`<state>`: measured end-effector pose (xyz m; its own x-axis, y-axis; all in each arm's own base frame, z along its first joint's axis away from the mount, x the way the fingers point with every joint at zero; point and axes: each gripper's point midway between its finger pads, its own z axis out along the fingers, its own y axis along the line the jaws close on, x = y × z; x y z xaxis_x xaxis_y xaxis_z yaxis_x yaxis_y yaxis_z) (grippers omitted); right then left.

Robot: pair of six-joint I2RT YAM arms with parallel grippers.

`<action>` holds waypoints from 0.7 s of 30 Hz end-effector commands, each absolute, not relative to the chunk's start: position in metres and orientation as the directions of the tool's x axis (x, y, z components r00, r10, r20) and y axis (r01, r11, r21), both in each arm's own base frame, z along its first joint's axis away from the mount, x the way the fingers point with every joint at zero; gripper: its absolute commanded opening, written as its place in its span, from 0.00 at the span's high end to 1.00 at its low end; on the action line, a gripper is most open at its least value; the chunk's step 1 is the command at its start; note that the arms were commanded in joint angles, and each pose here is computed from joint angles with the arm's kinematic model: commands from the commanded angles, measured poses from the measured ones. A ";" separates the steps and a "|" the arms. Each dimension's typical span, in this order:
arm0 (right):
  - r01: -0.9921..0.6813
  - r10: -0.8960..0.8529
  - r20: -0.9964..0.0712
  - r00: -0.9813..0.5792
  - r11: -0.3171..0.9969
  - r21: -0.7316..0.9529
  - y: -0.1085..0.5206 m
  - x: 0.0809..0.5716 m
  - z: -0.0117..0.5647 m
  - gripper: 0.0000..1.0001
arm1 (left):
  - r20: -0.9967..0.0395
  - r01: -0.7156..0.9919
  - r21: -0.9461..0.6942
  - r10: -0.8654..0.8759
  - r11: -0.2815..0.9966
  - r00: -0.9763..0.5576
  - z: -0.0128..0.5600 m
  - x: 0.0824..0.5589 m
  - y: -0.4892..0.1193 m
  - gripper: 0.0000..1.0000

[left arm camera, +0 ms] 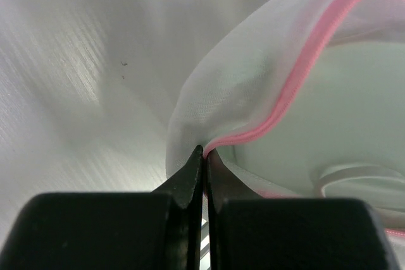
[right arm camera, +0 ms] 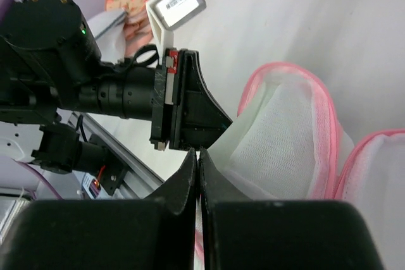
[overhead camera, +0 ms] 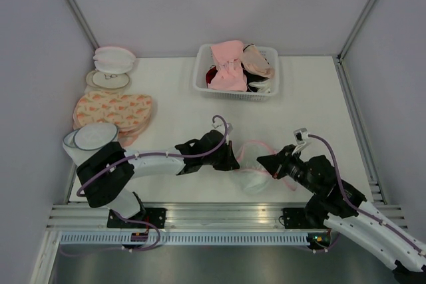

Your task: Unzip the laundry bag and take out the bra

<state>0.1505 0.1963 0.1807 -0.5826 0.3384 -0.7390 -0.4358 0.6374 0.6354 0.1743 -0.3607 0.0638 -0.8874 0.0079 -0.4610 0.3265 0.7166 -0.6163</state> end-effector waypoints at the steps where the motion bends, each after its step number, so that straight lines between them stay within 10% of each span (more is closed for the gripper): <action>1: -0.421 0.428 -0.739 -0.520 0.624 0.658 0.188 0.158 0.200 1.00 | -0.467 0.319 -0.641 -0.024 0.699 -0.884 0.072 0.174 -0.363 0.98; 21: -0.475 0.730 -0.662 -0.167 0.529 0.703 0.149 0.182 0.319 1.00 | -0.435 0.311 -0.675 -0.021 0.669 -0.900 0.066 0.167 -0.368 0.98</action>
